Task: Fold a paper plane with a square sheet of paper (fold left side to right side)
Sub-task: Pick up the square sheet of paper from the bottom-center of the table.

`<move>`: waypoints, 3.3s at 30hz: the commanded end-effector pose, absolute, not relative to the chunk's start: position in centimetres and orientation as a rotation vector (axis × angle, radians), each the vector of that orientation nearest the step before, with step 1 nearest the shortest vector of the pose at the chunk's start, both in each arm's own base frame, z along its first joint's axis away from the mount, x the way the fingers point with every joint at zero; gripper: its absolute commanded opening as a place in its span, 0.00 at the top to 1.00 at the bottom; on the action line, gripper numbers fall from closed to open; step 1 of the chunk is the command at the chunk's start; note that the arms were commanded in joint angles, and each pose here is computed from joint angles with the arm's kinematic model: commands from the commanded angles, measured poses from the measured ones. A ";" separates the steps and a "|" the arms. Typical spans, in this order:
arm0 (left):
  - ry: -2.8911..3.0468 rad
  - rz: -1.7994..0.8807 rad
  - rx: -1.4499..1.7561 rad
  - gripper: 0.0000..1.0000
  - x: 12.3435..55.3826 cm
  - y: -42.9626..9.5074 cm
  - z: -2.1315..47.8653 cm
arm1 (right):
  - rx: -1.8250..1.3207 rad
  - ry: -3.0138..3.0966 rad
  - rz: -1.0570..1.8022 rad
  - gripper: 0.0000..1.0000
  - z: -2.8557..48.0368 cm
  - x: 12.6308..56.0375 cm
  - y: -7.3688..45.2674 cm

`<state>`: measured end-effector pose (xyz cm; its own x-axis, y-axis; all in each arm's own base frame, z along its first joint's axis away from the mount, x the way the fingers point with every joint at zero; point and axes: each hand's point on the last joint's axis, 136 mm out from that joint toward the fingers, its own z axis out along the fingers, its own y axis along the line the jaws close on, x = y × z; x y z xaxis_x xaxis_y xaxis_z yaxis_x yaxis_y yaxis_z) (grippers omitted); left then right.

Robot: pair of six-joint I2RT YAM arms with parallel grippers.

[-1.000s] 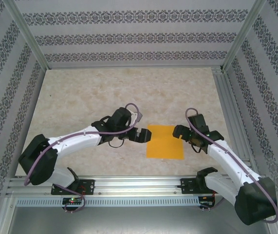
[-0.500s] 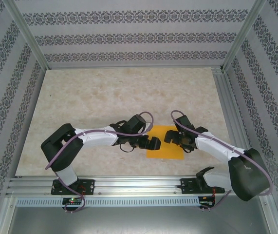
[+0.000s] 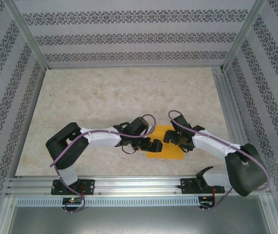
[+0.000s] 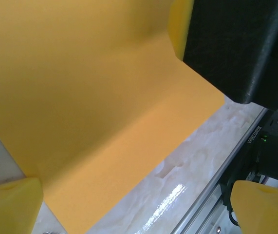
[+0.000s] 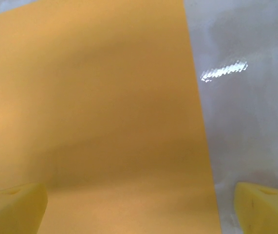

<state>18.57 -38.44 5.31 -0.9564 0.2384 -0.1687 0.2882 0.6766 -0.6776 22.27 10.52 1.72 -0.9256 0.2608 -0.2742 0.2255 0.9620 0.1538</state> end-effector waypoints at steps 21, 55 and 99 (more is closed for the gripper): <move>2.792 -1.171 0.445 0.01 18.4 -39.4 5.4 | 0.250 2.791 0.398 0.04 3.9 23.4 16.0; 2.795 -1.108 0.413 0.01 18.5 -38.4 5.4 | 0.035 2.872 0.070 0.02 1.6 31.6 12.4; 2.735 -1.062 0.405 0.01 19.8 -37.8 7.6 | -0.070 2.971 0.651 0.58 3.8 24.4 16.2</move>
<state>19.33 -37.86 5.05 -0.9600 0.1931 -0.2029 0.2791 0.7223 -0.6328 24.55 15.83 3.07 -0.9942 -0.0366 -0.1013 -0.0693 0.9375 0.3409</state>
